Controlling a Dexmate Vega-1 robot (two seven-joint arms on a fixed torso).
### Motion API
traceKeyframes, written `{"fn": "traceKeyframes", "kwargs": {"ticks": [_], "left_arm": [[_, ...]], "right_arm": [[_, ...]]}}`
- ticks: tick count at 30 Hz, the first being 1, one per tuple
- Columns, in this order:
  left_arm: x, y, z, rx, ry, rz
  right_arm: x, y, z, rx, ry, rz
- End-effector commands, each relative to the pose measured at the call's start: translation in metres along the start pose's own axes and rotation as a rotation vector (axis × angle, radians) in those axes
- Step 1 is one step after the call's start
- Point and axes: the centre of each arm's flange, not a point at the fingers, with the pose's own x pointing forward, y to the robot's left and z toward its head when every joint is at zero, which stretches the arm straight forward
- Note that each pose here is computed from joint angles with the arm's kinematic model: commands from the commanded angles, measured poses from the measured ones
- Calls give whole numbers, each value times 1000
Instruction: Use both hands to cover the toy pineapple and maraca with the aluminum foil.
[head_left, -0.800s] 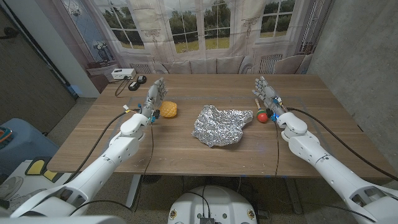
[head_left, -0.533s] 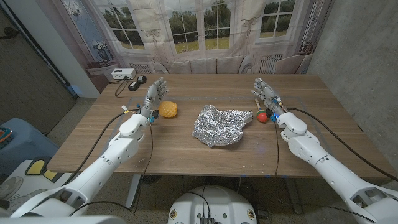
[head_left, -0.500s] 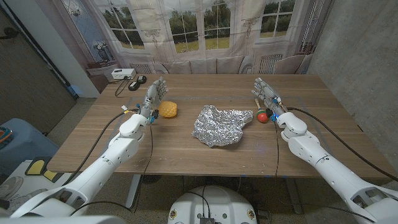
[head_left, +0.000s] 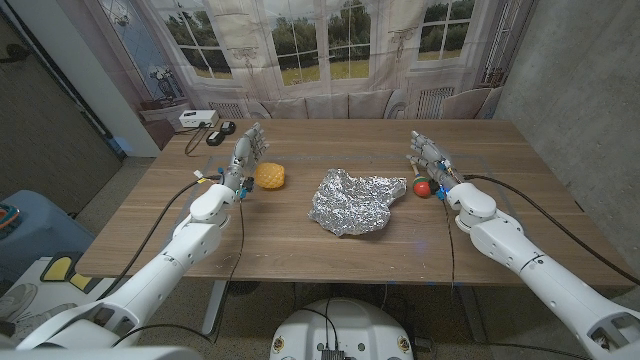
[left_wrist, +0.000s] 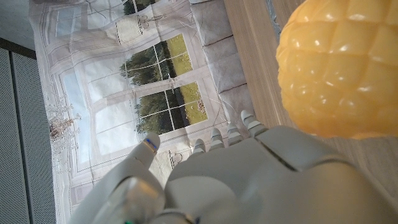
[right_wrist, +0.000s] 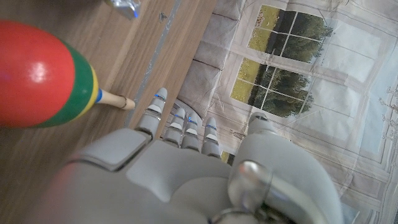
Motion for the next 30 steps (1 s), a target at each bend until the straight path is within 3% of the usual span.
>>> {"fn": "traceKeyframes", "kwargs": {"ticks": [1, 12, 16, 30], "left_arm": [[-1, 0, -1, -4, -2, -17], [-7, 0, -1, -7, -4, -36], [-10, 1, 1, -5, -7, -36], [-19, 2, -1, -14, -6, -42]], "right_arm": [[-27, 4, 7, -157, 46, -39], [-50, 10, 12, -234, 69, -48], [-61, 13, 12, -251, 90, -84], [-93, 21, 10, -234, 168, -132]]}}
